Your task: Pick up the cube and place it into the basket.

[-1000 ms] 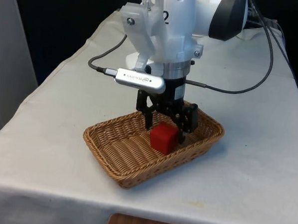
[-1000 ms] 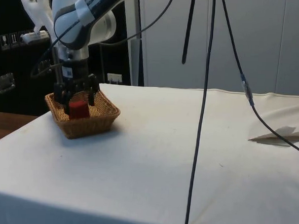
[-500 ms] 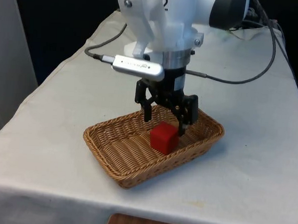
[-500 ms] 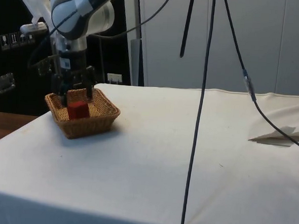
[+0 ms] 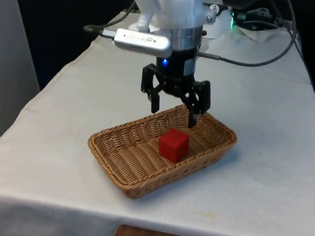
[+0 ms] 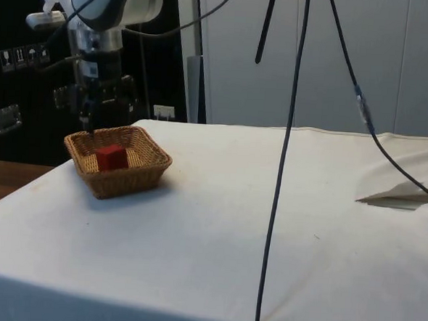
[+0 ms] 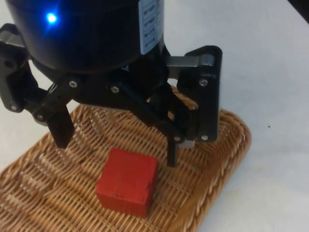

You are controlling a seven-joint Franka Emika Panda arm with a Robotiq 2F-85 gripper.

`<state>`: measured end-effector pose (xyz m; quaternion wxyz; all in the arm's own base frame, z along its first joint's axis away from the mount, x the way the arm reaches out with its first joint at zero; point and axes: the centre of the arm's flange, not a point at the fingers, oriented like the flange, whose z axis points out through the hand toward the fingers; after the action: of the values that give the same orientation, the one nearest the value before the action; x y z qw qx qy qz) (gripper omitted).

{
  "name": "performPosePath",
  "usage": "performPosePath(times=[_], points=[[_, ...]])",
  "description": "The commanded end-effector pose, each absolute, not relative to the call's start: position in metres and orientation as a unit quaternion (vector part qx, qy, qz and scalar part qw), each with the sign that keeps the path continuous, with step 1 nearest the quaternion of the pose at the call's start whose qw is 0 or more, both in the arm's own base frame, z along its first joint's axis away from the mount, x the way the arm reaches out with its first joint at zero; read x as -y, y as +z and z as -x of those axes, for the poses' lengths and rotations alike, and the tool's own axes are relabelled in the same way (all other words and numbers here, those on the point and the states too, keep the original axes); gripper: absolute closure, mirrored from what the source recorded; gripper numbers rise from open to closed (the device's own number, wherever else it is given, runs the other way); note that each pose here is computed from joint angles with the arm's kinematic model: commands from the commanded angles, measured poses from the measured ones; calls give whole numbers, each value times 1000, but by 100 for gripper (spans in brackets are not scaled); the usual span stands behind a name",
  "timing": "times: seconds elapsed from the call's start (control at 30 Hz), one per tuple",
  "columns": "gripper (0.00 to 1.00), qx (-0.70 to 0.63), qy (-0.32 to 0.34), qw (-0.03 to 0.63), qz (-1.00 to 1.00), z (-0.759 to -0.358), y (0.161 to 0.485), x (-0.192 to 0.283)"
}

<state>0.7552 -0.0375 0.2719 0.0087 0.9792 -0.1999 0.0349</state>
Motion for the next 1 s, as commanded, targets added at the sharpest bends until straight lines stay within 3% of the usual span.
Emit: performPosePath(times=[0.0,0.97], points=[[0,200,36,7,-979,-754,274,39],[0,203,46,-5,-978,-714,298,51]])
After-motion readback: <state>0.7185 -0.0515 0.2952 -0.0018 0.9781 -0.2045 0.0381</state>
